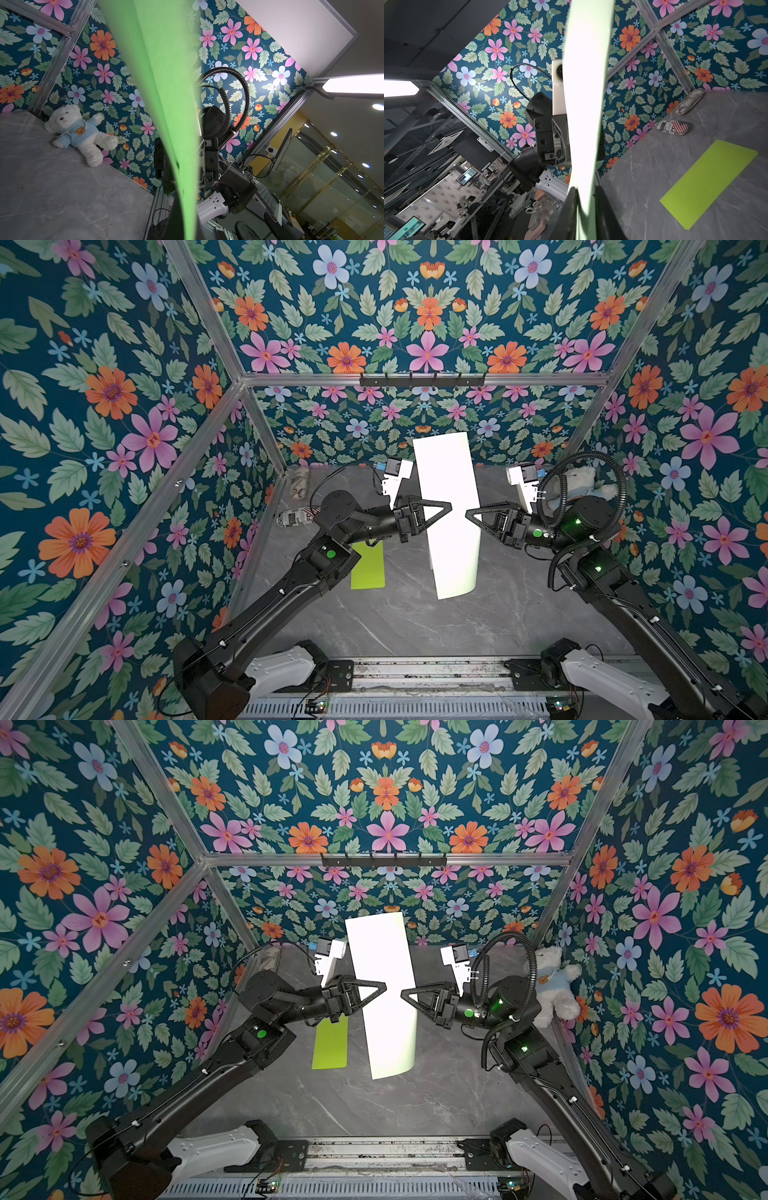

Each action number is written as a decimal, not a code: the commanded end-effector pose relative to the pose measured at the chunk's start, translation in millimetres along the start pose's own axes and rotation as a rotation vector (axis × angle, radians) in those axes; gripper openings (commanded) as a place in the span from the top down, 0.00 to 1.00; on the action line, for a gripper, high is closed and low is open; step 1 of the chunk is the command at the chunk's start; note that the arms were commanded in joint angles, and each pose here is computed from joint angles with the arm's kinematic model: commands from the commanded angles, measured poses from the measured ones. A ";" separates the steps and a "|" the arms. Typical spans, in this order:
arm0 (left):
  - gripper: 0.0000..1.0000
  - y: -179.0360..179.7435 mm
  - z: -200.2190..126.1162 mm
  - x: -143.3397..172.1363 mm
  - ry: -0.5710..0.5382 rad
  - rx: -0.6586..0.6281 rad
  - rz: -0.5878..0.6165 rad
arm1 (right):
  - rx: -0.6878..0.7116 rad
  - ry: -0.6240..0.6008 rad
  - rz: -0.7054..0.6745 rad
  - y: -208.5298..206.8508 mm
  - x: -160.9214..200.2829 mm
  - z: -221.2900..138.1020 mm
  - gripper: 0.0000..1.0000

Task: Fold the rectangular paper in half along the long edge
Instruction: Fold the paper, then place the paper at the center of the board, then reset both arms

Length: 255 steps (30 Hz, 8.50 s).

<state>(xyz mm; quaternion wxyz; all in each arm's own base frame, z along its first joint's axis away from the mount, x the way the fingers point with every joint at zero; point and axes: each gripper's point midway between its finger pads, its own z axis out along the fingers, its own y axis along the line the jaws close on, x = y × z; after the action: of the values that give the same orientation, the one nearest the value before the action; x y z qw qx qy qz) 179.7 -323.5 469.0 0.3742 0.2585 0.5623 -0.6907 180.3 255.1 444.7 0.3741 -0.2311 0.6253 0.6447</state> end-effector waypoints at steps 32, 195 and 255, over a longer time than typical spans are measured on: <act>1.00 -9.4 0.8 -6.7 -0.013 0.012 0.027 | -0.073 0.087 -0.005 25.1 27.3 -15.7 0.90; 0.00 229.9 -292.9 -15.9 -0.145 -1.748 0.619 | 1.843 -0.581 -0.303 -280.5 51.2 -272.3 0.01; 0.00 341.0 -403.6 80.0 -0.236 -1.635 0.538 | 1.551 -0.560 -0.449 -339.1 77.9 -292.0 0.01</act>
<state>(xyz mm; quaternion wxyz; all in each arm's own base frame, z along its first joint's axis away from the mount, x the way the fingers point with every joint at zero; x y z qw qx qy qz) 380.7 21.0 108.1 0.6416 -0.0465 0.7654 0.0191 339.8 -49.9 149.7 0.7033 0.1691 0.6888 -0.0481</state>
